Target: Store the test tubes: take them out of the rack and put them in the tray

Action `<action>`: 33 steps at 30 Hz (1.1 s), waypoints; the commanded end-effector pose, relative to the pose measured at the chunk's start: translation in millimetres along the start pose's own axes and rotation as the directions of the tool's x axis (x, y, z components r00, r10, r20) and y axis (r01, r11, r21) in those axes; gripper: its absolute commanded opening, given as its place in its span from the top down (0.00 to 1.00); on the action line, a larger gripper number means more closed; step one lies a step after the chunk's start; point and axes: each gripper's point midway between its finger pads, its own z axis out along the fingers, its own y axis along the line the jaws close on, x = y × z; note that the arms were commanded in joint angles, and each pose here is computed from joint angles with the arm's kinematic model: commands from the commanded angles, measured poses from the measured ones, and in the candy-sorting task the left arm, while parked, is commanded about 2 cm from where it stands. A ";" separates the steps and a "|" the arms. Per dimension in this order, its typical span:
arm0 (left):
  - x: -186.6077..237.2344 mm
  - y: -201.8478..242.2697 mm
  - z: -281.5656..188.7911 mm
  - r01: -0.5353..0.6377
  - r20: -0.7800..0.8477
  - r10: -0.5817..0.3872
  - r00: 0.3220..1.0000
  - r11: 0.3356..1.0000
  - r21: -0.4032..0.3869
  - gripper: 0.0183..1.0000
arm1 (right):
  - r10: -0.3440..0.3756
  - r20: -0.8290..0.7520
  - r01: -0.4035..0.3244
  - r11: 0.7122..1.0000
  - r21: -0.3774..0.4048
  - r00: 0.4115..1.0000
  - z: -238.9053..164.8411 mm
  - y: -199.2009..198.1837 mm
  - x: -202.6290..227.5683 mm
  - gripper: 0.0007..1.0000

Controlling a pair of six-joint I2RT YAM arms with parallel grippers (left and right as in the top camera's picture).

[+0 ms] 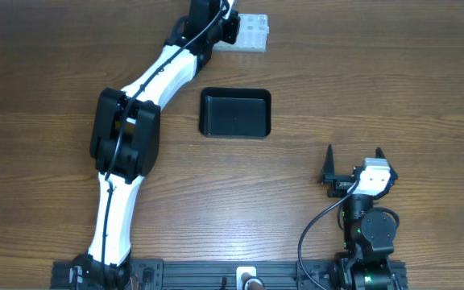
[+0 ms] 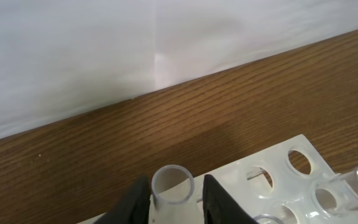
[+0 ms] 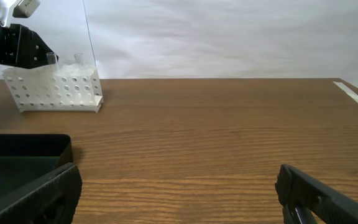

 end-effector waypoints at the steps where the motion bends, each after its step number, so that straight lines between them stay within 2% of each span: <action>1: -1.5 -2.6 3.9 -0.007 0.008 0.007 1.000 1.000 0.016 0.76 | -0.007 -0.001 0.007 1.000 0.011 1.000 0.0 -1.9 1.8 0.01; 8: -1.5 -2.5 3.9 -0.007 0.008 0.007 1.000 1.000 0.016 0.89 | -0.007 -0.001 0.007 1.000 0.011 1.000 0.0 -1.9 1.8 0.01; 20: -10.0 -2.8 -0.8 -0.009 0.024 0.008 1.000 1.000 0.016 0.89 | -0.007 -0.001 0.007 1.000 0.011 1.000 0.0 -1.9 1.8 0.01; 27: -65.3 -2.8 -36.5 -0.015 0.121 0.015 0.993 1.000 -0.001 0.89 | -0.007 -0.001 0.007 1.000 0.011 1.000 0.0 -1.9 1.8 0.01; 33: -130.0 -1.4 -97.7 -0.033 0.220 0.042 0.975 0.998 -0.045 0.90 | -0.008 -0.001 0.008 1.000 0.011 1.000 0.0 -1.9 1.8 0.01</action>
